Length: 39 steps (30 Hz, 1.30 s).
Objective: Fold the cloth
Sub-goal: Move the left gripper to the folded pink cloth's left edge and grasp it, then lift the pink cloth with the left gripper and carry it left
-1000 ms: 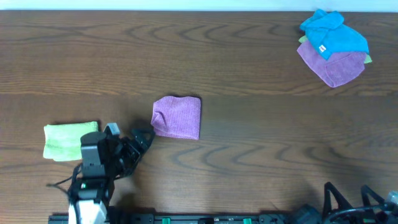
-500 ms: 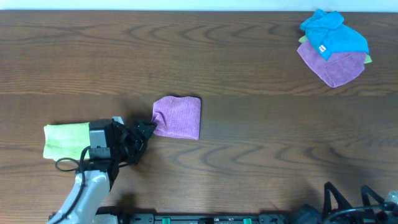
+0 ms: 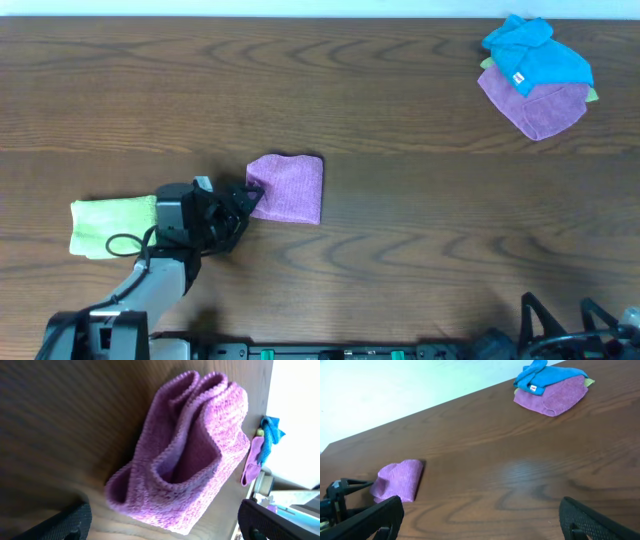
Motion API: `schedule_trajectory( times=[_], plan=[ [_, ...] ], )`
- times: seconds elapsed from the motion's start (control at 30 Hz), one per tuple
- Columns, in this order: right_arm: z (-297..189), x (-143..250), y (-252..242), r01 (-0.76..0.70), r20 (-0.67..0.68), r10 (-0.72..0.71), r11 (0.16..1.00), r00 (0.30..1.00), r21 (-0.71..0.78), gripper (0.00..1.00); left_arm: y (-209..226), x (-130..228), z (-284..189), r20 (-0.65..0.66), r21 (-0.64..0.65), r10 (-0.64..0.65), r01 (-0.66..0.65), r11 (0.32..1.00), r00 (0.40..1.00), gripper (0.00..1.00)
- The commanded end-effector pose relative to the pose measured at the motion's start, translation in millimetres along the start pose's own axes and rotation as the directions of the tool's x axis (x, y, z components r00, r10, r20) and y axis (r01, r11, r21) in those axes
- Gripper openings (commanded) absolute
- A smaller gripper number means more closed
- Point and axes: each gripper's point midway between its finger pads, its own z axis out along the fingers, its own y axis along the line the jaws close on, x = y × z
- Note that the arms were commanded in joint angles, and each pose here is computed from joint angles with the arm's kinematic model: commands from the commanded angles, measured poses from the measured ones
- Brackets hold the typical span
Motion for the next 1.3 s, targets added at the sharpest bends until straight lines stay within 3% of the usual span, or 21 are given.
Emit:
schedule_trajectory(
  times=[0.0,0.57,0.77,0.93,1.17,1.2,1.27],
  plan=[
    [0,-1,-2,-0.012,0.007,0.012,1.0,1.0,0.016,0.99,14,2,5,0.002,-0.054,-0.033,0.033,0.998,0.999,0.95],
    [0,-1,-2,-0.012,0.007,0.012,1.0,1.0,0.016,0.99,19,-3,17,0.049,-0.081,-0.019,0.023,0.996,0.999,1.0],
    [0,-1,-2,-0.012,0.007,0.012,1.0,1.0,0.016,0.99,25,-1,20,0.058,-0.112,-0.022,0.028,0.993,0.998,0.72],
    [0,-1,-2,-0.012,0.007,0.012,1.0,1.0,0.016,0.99,27,2,24,0.054,-0.123,-0.007,0.014,0.992,0.998,0.57],
    [0,-1,-2,-0.012,0.007,0.012,1.0,1.0,0.016,0.99,28,1,25,0.07,-0.132,0.002,0.007,0.991,0.998,0.2],
    [0,-1,-2,-0.012,0.007,0.012,1.0,1.0,0.016,0.99,28,0,25,0.073,-0.134,0.002,0.007,0.991,0.997,0.09],
    [0,-1,-2,-0.012,0.007,0.012,1.0,1.0,0.016,0.99,28,0,25,0.075,-0.135,0.002,0.008,0.991,0.997,0.06]
  ],
)
